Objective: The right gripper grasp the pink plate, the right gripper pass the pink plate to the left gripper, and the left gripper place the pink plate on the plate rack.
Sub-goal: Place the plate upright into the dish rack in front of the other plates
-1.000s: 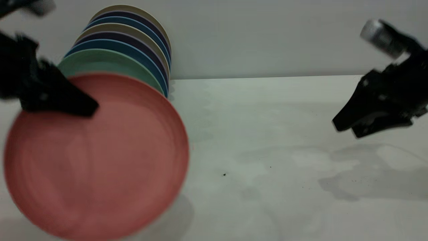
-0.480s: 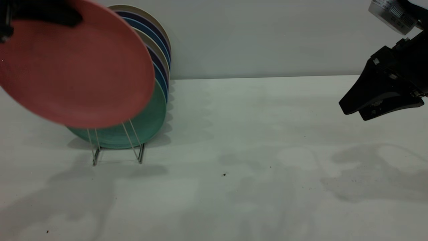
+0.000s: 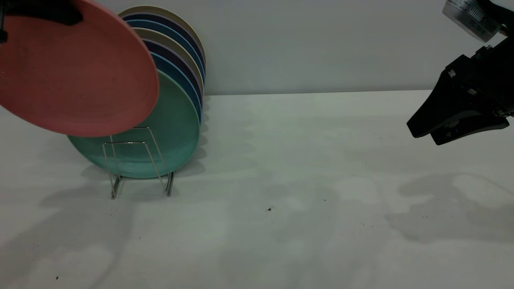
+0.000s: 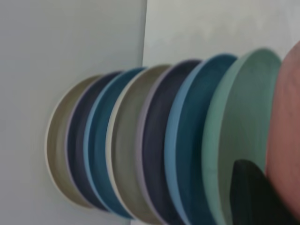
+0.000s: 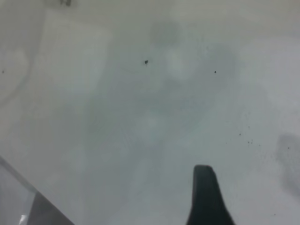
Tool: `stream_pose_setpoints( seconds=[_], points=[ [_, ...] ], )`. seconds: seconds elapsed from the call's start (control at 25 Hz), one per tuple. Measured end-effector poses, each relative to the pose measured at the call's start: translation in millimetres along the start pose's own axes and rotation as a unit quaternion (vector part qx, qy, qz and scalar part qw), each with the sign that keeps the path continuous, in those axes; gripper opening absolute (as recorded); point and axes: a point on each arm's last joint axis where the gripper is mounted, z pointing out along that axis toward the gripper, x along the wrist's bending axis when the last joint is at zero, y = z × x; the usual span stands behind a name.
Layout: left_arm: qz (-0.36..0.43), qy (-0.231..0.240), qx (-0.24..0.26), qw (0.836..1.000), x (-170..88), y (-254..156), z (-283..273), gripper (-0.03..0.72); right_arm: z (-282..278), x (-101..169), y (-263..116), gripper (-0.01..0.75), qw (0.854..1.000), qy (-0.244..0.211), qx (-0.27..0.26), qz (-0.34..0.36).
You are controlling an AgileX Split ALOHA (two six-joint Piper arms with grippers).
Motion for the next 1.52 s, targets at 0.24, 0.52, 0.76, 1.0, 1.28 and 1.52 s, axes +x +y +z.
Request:
stream_pose_setpoints(
  seconds=[0.24,0.52,0.76,1.0,1.28,1.52],
  points=[
    [-0.002,-0.005,0.017,1.000,-4,-8,15,0.104,0,0,0,0.512,1.000,0.002,0.002,0.000],
    [-0.001,0.004,0.025,1.000,-3,-9,19,0.104,0,0,0,0.512,1.000,0.003,0.002,-0.001],
    [0.008,-0.007,0.013,1.000,-9,4,29,0.104,0,0,0,0.512,1.000,0.002,0.002,-0.001],
    [-0.009,-0.023,0.014,1.000,-17,2,45,0.104,0,0,0,0.512,1.000,0.003,0.003,-0.001],
    [-0.017,-0.036,0.025,0.999,-25,-5,60,0.104,0,0,0,0.512,1.000,0.002,0.003,-0.003],
    [-0.022,-0.054,0.034,0.998,-34,-11,75,0.104,0,0,0,0.512,1.000,0.002,0.003,-0.003]
  ],
)
